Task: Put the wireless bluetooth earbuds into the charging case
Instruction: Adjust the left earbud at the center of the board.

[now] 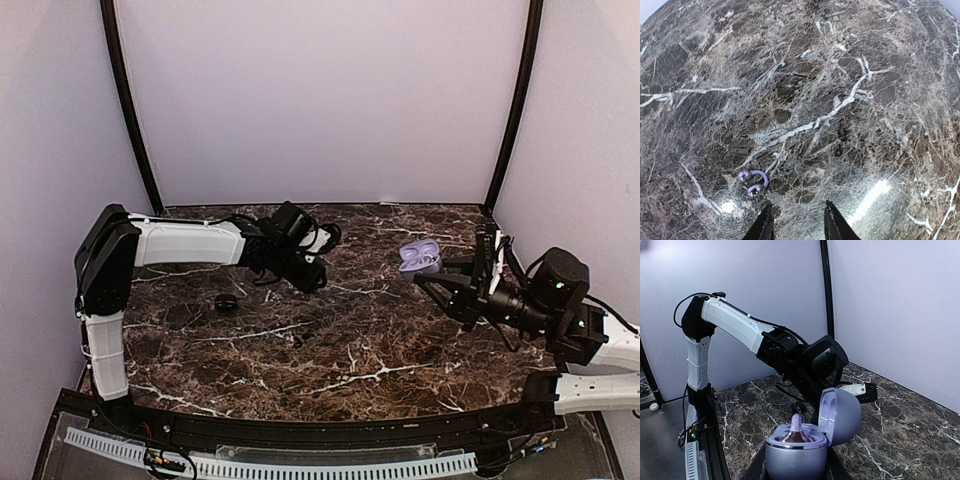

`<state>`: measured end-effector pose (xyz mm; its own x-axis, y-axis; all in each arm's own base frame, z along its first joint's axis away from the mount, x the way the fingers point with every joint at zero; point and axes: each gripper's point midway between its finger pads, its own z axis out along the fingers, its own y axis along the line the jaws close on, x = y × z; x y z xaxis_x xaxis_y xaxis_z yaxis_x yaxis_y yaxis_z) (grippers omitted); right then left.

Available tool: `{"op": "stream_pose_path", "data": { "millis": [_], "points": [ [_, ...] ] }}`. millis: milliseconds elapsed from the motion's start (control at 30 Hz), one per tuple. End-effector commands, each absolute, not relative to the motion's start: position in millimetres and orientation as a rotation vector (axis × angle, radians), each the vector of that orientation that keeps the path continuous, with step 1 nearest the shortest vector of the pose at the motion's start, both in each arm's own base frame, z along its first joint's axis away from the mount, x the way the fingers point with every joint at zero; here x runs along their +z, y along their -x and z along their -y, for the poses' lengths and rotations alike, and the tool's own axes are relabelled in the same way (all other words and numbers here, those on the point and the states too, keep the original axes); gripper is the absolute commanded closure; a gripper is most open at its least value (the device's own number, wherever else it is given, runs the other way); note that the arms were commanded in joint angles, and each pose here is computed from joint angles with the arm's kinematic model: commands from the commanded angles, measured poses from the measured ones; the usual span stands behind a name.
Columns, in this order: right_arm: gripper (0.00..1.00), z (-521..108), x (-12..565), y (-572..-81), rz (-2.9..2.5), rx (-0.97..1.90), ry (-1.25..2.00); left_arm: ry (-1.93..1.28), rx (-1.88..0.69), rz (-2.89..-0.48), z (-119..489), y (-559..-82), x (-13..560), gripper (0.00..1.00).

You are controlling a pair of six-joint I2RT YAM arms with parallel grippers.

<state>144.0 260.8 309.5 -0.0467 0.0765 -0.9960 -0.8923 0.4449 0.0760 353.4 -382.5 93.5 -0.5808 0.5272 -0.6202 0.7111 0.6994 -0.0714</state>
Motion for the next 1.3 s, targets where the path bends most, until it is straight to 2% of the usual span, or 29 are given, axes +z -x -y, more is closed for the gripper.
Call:
{"op": "stream_pose_path", "data": {
  "millis": [0, 500, 1267],
  "points": [
    [1.00, -256.5, 323.5, -144.3, -1.353, 0.941, 0.754, -0.880, -0.452, -2.353, 391.9, -364.3, 91.0, 0.67],
    [1.00, -253.7, 325.2, -144.8, -1.353, 0.929, 0.749, -0.816, -0.393, -2.432, 390.7, -390.0, 62.8, 0.67],
    [1.00, -255.2, 323.2, -145.7, -1.360, 0.927, 0.752, -0.812, -0.387, -2.491, 375.6, -389.6, 42.8, 0.69]
  ]
}}
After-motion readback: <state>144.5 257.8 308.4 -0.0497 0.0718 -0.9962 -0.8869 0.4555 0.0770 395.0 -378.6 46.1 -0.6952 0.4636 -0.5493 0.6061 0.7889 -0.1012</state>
